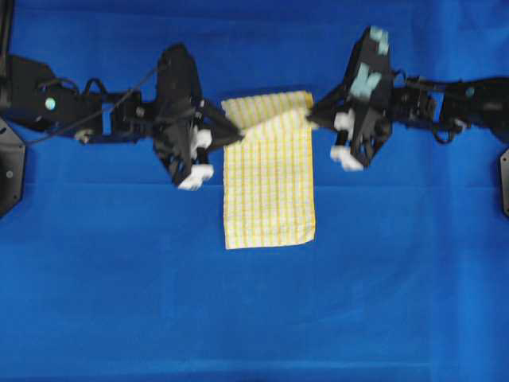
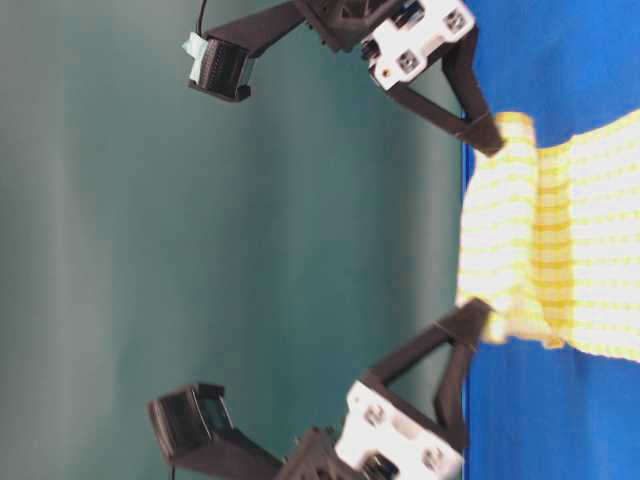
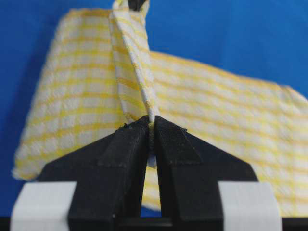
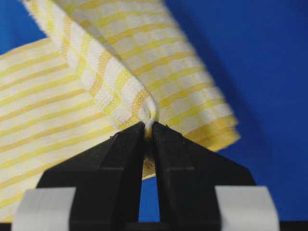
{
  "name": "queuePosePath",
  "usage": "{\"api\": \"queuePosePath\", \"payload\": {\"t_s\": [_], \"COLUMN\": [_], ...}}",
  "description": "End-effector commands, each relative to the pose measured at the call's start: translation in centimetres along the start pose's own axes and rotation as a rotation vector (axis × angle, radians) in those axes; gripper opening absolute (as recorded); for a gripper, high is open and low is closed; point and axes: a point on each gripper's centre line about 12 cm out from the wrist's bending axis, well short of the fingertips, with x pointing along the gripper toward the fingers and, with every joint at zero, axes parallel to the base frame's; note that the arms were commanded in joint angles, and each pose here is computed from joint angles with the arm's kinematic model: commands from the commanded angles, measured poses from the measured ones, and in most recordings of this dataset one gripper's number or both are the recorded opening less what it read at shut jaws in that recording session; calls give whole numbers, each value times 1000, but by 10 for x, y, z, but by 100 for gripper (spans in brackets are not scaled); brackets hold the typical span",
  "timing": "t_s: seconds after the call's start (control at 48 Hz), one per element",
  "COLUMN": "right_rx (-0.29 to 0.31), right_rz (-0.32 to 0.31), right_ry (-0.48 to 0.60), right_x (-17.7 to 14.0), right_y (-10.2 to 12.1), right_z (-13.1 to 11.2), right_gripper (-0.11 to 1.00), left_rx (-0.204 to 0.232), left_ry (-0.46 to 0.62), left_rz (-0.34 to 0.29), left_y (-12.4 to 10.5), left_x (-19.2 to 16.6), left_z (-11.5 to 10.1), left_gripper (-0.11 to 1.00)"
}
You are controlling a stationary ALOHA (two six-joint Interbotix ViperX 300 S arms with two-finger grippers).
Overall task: Fold the yellow towel.
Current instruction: 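Pull the top end down toward the bottom end with both grippers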
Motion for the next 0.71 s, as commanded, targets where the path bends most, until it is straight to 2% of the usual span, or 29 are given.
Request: {"api": "queuePosePath", "payload": {"t_s": [0.0, 0.125, 0.229, 0.375, 0.688], "right_rx": [-2, -4, -6, -25, -50], "right_rz": [30, 53, 73, 106, 149], "right_ry": [-18, -3, 8, 25, 70], "right_x": [-5, -6, -7, -8, -6], "right_y": [12, 23, 32, 47, 68], "right_z": [3, -3, -8, -16, -32], "right_gripper": [6, 6, 6, 6, 6], "left_rx": [15, 38, 34, 30, 58], "left_ry": [-28, -33, -49, -43, -34], "left_rz": [-38, -83, -123, -153, -197], "left_y": [-14, -31, -45, -56, -75], "left_x": [-6, -8, -9, -9, 2], "left_z": [2, -10, -17, -25, -37], "left_gripper": [2, 2, 2, 2, 2]}}
